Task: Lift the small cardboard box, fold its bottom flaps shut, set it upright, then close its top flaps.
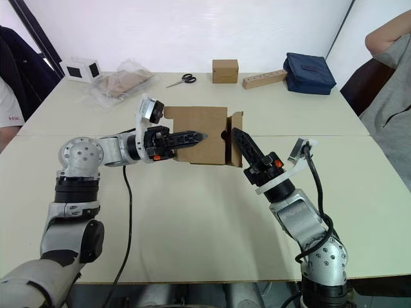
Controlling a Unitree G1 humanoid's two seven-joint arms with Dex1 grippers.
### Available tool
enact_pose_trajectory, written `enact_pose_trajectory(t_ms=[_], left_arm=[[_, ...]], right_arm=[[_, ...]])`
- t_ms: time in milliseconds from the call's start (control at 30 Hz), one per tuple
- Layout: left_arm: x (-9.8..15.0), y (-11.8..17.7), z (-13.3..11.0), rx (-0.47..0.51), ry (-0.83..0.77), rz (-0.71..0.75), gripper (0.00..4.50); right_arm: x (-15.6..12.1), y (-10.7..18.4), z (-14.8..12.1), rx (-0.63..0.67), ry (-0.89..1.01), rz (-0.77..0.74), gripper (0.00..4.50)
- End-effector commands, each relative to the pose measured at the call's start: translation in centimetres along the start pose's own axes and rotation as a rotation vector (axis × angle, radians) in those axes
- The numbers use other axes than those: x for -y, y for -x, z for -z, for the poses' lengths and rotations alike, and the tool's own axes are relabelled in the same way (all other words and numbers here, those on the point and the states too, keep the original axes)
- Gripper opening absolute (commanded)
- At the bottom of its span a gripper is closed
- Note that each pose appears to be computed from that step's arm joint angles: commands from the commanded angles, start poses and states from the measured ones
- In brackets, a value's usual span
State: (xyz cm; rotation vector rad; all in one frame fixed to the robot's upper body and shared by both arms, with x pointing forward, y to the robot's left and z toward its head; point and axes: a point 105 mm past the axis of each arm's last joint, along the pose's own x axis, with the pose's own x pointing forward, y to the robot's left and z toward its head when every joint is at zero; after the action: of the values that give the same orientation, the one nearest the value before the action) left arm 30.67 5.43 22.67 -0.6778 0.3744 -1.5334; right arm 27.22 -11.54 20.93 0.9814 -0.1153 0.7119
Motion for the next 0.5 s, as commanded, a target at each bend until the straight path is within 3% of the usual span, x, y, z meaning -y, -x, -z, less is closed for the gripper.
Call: enact_pose_trajectory(t_ms=[33,500], left_arm=[[0.78,-0.17,-0.1,0.003,-0.037,0.037,0.0],[0.7,-0.34,0.5,0.007,-0.036,0.04,0.0]], right_arm=[[-1.11,-0.4,-0.46,0.023,0.013,-0.038,1.71],[-1.52,-1.08,-0.07,0.032,0.007,-0.033,1.71]])
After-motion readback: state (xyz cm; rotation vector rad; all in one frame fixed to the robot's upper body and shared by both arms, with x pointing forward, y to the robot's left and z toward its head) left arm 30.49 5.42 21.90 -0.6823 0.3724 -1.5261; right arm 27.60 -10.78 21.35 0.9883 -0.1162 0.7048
